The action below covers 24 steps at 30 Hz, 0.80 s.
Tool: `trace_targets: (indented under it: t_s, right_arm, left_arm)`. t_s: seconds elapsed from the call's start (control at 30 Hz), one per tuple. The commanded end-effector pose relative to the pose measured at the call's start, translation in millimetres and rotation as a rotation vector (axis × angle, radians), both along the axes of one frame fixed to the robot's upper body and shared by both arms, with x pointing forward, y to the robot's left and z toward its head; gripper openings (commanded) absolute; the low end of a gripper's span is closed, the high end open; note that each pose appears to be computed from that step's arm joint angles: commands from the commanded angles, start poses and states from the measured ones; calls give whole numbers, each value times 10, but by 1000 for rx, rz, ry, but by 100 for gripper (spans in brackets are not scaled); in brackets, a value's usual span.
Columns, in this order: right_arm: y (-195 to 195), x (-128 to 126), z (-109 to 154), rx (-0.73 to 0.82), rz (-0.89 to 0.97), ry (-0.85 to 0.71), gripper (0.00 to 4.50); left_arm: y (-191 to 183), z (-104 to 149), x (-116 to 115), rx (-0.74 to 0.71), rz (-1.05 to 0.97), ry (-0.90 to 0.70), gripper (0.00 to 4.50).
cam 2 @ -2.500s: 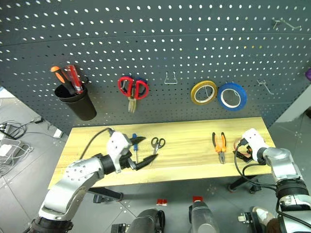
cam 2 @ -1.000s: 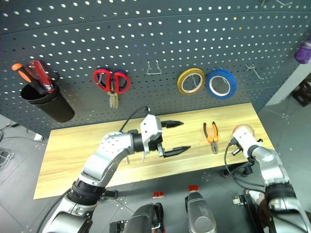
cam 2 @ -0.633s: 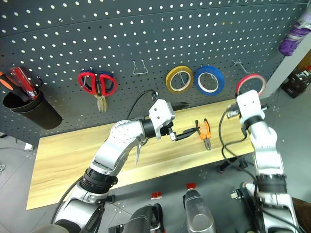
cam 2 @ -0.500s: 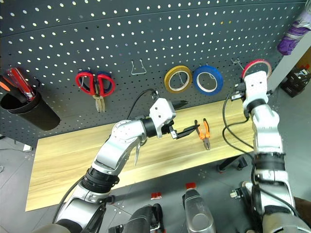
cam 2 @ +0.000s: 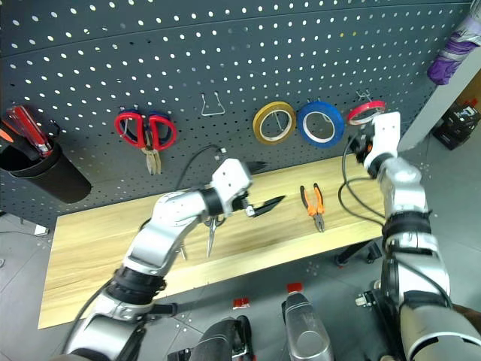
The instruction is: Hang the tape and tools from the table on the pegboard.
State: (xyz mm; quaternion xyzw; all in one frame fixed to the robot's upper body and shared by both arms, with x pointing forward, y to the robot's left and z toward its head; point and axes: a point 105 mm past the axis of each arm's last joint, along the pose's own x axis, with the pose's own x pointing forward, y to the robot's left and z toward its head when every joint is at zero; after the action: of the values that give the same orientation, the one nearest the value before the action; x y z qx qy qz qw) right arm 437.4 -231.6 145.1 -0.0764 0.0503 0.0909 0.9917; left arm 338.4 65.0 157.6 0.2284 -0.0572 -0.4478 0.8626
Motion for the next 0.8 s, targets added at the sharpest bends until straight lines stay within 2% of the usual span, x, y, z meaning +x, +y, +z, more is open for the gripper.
trace_targets:
  t_s: [0.03,0.13,0.23,0.3,0.5,0.63,0.8]
  right_arm:
    - [271,-207,-245,-41,28,126,351]
    - [535,-359,-432,-47,-3,220,446]
    - [838,-428,-635,-79,-30,369,446]
    - [888,-406,-678,-65,-40,405,446]
    - [924,-230,-829,-114,-72,454,446]
    - [927,-104,-832,-169,-94,429,446]
    - [952,-60,-905,-156,-90,458,446]
  left_arm:
    - [304,35,7,8,57,-4,450]
    - [579,-60,26,48,111,38,450]
    - [786,-142,26,100,138,65,450]
    - [793,-140,29,108,131,64,450]
    - [733,-143,10,107,104,67,450]
    - [682,-180,-29,109,85,77,450]
    - [671,-191,-51,109,79,84,450]
